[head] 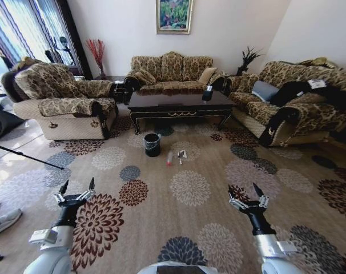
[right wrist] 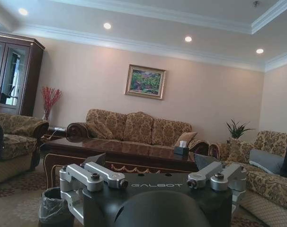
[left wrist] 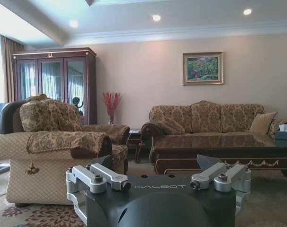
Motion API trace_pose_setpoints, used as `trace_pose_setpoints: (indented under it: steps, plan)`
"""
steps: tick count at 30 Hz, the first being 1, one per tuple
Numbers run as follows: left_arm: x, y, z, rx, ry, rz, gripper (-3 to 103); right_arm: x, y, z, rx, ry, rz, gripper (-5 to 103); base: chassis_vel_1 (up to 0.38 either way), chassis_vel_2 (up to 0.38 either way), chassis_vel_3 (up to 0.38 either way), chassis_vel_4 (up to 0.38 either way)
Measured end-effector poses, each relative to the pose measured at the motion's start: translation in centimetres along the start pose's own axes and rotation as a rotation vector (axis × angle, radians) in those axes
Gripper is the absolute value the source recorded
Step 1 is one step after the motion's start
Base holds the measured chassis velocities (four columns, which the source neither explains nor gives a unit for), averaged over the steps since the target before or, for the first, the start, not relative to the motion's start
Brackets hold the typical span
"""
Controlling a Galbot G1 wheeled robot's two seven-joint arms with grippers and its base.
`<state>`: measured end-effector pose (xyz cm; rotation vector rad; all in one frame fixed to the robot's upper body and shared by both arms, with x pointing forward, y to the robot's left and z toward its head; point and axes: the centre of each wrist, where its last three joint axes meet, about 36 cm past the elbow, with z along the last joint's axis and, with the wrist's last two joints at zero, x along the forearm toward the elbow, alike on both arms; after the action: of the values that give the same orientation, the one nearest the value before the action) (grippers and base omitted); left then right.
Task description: Move to the front of the table and pick up the trash from the floor, then place it into the trash bin.
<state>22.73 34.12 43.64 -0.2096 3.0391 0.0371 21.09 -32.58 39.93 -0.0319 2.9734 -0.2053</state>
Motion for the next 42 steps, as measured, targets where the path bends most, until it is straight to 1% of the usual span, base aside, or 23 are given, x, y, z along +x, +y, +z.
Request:
trace_pose_setpoints:
  steps: [6,17,25,34,42]
  plan:
    - [0.5,-0.3,0.3,0.002,0.012,0.012,100,0.3,0.1,-0.2,0.001,0.003,0.000,100,0.000,0.000,0.000,0.000]
    - [0.8,-0.9,-0.3,0.006,0.009,0.030,100,0.6,-0.1,-0.3,0.007,0.003,0.009,100,0.000,0.000,0.000,0.000]
    - [1.1,-0.9,-0.3,-0.008,0.014,0.048,100,0.8,0.1,-0.4,0.014,0.004,0.006,100,0.000,0.000,0.000,0.000]
    - [1.3,-0.8,0.0,-0.013,0.013,0.046,100,0.7,0.0,-0.5,0.023,0.003,-0.003,100,0.000,0.000,0.000,0.000]
    - [1.3,-1.0,0.2,-0.030,0.014,0.055,100,0.3,0.9,0.0,0.005,0.036,-0.026,100,0.000,0.000,0.000,0.000]
